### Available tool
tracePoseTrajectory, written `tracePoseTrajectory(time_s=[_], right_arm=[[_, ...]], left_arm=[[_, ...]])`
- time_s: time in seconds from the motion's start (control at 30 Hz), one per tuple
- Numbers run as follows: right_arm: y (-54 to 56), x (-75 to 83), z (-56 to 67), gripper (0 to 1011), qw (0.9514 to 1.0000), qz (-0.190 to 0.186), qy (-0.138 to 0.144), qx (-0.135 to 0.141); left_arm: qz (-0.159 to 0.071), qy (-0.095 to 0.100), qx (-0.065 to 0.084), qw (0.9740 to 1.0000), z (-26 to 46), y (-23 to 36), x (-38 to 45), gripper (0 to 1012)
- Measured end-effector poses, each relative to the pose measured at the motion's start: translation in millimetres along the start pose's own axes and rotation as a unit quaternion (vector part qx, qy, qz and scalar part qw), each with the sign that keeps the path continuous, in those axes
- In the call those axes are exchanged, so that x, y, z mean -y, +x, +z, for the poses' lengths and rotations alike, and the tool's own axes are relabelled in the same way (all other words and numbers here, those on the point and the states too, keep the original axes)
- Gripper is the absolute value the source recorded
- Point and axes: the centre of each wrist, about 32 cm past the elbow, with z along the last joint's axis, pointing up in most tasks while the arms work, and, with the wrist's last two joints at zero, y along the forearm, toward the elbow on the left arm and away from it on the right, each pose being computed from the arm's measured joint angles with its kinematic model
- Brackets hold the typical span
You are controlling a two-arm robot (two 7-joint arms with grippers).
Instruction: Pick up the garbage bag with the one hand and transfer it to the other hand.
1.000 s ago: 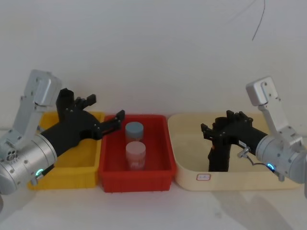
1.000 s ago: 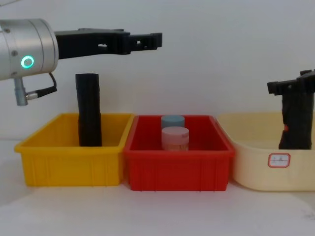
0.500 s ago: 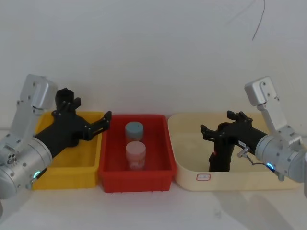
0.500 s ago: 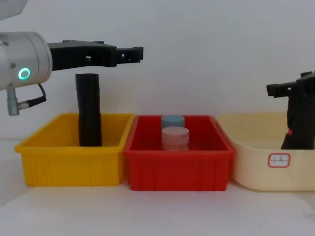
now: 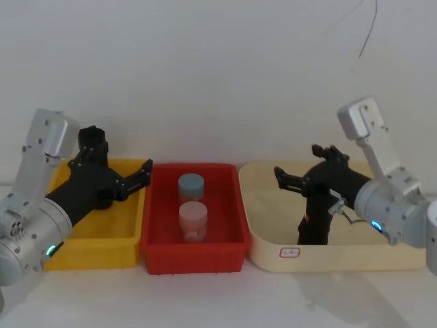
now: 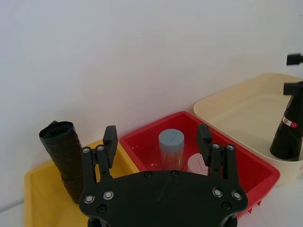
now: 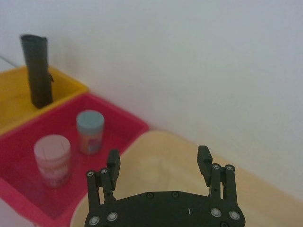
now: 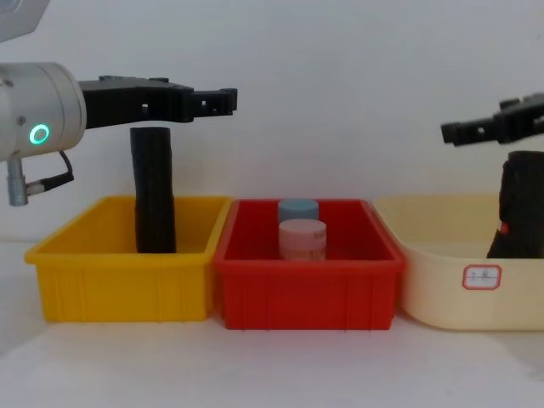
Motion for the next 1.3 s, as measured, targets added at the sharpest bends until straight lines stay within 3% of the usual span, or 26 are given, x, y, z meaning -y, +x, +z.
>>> tracePoseTrajectory(time_s=[0.3,0.57,1.3], right_arm=[[-11.5,-6.2,32.9,1000,0.9984,0.030,0.022,0.042],[-24.4,-14.6,52.9,1000,0.9956,0.070,0.008,0.062],[-52.5,-61.7,54.3,1000,0.9845,0.151,-0.071,0.054]], left_arm=[[0.005,0.002,0.001,1.0000,-0.6,-0.1,-0.3,1001],[0.007,0.002,0.001,1.0000,-0.8,-0.2,-0.3,1002],[0.009,0.003,0.002,1.0000,-1.1,-0.4,-0.5,1001]])
